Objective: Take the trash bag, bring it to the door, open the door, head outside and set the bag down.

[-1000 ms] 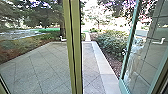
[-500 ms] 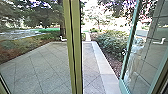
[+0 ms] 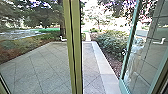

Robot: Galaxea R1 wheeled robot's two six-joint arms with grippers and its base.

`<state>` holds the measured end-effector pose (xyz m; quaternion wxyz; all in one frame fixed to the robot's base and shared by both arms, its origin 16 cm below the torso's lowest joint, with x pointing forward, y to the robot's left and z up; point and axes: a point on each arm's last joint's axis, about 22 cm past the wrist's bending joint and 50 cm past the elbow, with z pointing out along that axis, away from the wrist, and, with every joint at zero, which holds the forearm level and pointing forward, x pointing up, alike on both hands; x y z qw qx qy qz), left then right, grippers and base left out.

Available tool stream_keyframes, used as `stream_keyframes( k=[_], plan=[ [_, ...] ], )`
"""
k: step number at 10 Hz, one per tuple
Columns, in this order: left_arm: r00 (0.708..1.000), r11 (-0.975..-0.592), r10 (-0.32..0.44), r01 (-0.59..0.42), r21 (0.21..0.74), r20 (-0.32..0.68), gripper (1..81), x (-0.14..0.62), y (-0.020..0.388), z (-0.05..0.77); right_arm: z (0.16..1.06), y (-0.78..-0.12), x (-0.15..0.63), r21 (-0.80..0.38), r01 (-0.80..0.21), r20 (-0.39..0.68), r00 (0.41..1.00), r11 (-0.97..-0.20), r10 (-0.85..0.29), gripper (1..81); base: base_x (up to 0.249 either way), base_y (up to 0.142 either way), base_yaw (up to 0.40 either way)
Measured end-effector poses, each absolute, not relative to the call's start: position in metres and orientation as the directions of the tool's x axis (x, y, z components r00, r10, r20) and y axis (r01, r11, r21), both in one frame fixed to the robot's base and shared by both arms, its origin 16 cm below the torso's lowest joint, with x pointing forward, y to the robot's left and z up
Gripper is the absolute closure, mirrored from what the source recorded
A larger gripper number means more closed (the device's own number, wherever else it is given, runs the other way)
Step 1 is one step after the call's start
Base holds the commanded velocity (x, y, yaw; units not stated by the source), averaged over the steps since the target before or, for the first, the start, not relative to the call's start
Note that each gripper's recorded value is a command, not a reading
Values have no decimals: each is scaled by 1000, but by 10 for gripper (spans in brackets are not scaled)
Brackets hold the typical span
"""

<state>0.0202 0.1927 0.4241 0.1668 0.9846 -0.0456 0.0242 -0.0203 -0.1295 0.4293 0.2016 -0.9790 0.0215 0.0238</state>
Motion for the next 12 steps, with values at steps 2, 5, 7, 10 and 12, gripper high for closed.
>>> stream_keyframes(
  k=[2, 5, 7, 10, 12],
  plan=[
    [995, -940, -82, -98, 327, 63, 811, 20, 192, 424, 429, -129, -20, -394, -52, -55, 998, -918, -33, 10, 0, 0, 0],
    [995, -940, -82, -98, 327, 63, 811, 20, 192, 424, 429, -129, -20, -395, -53, -56, 998, -917, -33, 10, 0, -71, 0],
    [995, -940, -82, -98, 326, 62, 811, 20, 193, 424, 429, -128, -20, -394, -53, -56, 998, -918, -33, 10, 0, -78, 0],
    [995, -939, -82, -99, 329, 65, 811, 22, 190, 424, 429, -134, -20, -388, -44, -52, 998, -920, -25, 10, 0, -78, 0],
    [995, -941, -82, -98, 325, 61, 811, 18, 194, 424, 429, -127, -22, -395, -53, -57, 998, -917, -33, 10, 0, -80, 0]
  ],
)
